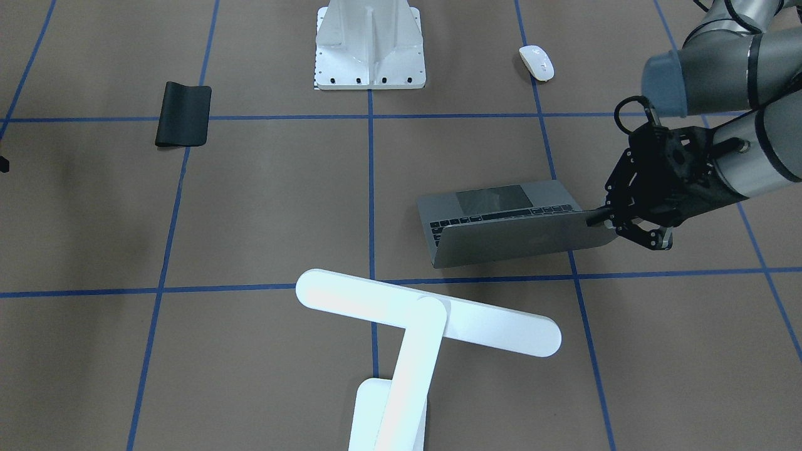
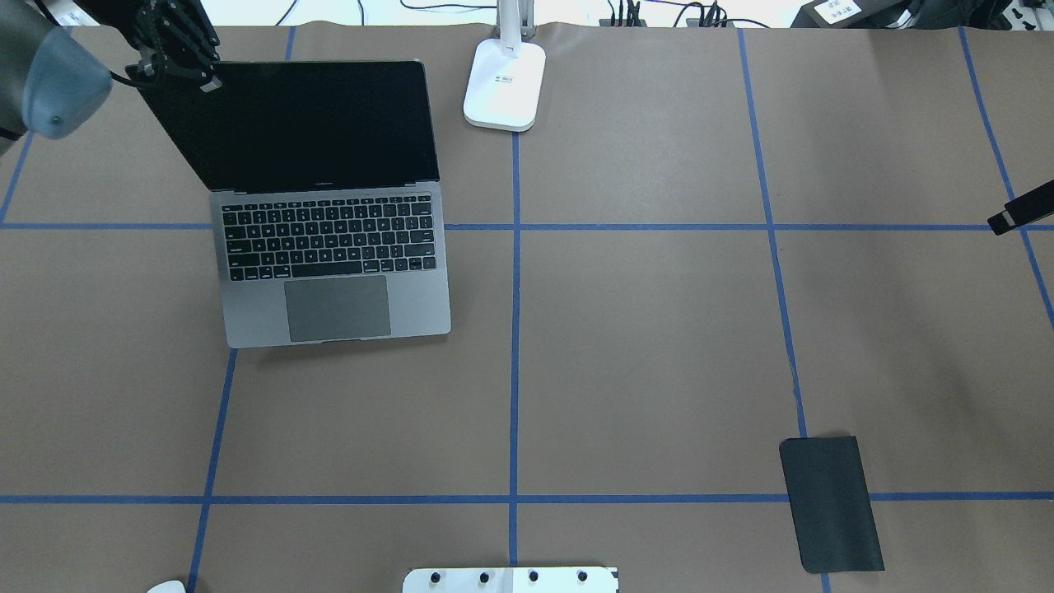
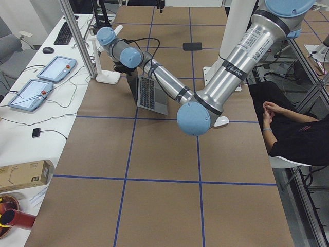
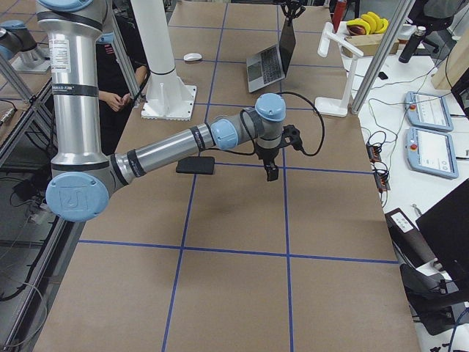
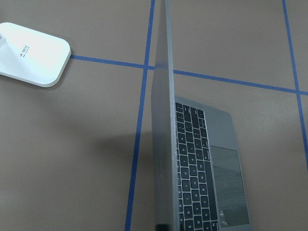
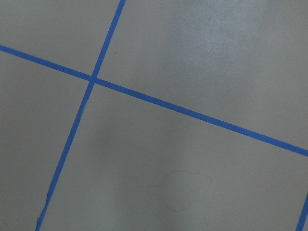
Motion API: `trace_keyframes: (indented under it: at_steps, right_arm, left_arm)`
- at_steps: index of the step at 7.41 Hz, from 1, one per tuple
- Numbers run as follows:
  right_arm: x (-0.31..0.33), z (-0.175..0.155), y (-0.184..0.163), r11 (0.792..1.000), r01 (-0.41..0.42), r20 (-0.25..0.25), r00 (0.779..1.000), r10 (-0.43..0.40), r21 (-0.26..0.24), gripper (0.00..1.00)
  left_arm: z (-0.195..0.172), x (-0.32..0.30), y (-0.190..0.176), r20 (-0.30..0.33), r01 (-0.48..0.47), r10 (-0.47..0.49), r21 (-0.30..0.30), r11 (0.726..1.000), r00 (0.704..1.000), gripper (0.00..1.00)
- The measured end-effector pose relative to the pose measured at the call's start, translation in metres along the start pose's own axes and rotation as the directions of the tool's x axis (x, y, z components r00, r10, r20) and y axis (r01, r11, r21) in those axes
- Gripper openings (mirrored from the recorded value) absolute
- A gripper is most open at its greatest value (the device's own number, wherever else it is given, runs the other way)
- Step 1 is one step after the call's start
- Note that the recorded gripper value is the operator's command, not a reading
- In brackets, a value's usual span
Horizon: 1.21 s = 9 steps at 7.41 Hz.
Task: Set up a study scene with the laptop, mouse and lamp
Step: 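Push the laptop farther toward the white lamp base with the left gripper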
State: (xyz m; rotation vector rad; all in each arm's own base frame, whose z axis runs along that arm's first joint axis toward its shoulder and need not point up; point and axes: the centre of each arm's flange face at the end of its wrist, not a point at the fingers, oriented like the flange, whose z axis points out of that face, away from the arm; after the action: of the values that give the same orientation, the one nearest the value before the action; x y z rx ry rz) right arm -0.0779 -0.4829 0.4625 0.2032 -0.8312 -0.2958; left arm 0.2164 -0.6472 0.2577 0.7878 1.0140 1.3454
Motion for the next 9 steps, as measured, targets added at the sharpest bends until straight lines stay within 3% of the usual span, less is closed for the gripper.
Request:
trace_keyframes:
  at_steps: [6, 9]
  right_arm:
    - [-0.012, 0.007, -0.006, 1.0, 0.026, 0.008, 1.0, -0.025, -0.009, 1.0]
    - [-0.014, 0.008, -0.007, 1.0, 0.029, 0.009, 1.0, -0.028, -0.011, 1.0]
  left_arm:
    - [0.018, -0.034, -0.019, -0.013, -0.069, 0.069, 0.001, 0.998, 0.998, 0.06]
    - [0.032, -0.049, -0.011, -0.019, -0.076, 0.076, -0.001, 0.997, 0.997, 0.06]
